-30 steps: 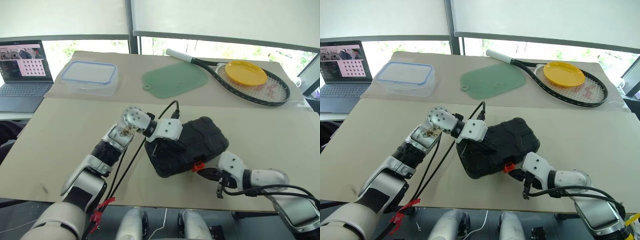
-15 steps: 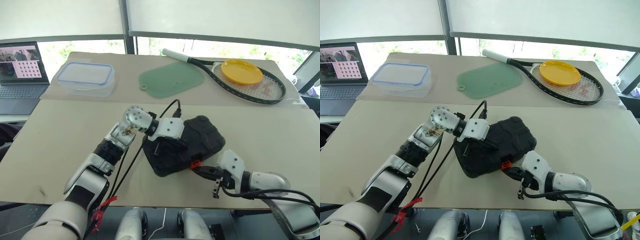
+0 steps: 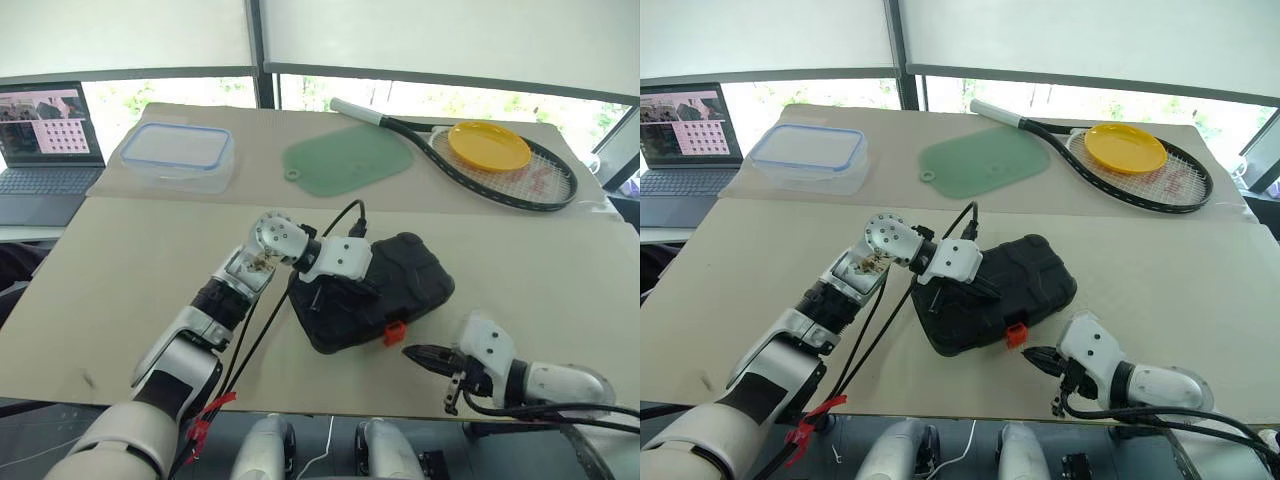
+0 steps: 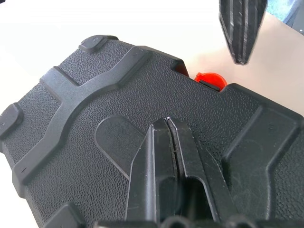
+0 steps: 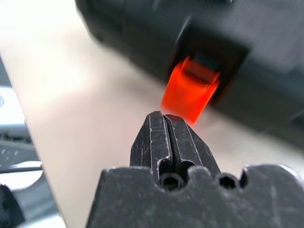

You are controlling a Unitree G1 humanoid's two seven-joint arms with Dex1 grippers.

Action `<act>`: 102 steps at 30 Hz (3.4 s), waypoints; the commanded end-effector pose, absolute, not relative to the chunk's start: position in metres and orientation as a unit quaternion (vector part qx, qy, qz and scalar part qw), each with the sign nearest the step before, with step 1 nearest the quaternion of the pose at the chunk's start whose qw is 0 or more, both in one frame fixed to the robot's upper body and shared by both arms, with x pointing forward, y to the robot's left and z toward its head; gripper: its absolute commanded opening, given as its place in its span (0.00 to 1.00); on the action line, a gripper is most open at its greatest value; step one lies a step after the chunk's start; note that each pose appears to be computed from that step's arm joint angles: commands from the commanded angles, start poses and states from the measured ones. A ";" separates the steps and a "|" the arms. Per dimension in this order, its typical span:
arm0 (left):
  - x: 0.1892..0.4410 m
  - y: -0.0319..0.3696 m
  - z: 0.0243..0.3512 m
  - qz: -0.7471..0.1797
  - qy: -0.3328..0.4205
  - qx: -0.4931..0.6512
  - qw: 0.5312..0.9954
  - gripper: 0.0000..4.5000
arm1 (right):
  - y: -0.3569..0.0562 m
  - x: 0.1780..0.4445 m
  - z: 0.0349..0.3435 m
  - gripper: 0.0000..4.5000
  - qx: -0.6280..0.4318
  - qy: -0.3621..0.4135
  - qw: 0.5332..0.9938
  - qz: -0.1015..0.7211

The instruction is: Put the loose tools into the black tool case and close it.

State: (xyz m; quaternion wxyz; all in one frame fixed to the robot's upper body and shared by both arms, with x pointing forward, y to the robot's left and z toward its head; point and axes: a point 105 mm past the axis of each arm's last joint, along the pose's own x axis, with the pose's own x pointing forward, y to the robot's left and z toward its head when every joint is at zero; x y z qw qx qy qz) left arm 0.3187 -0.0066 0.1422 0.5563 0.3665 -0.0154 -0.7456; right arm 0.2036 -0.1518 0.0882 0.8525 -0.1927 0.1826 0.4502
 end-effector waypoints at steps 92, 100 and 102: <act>0.313 -0.012 0.111 -0.769 0.026 0.390 0.506 0.00 | -0.129 0.220 0.103 0.28 -0.086 0.103 0.941 0.310; 0.313 -0.013 0.110 -0.769 0.026 0.389 0.506 0.00 | -0.143 0.220 0.098 0.83 -0.120 0.121 0.941 0.291; 0.313 -0.013 0.110 -0.769 0.026 0.388 0.507 0.00 | -0.147 0.215 0.096 0.98 -0.125 0.129 0.939 0.293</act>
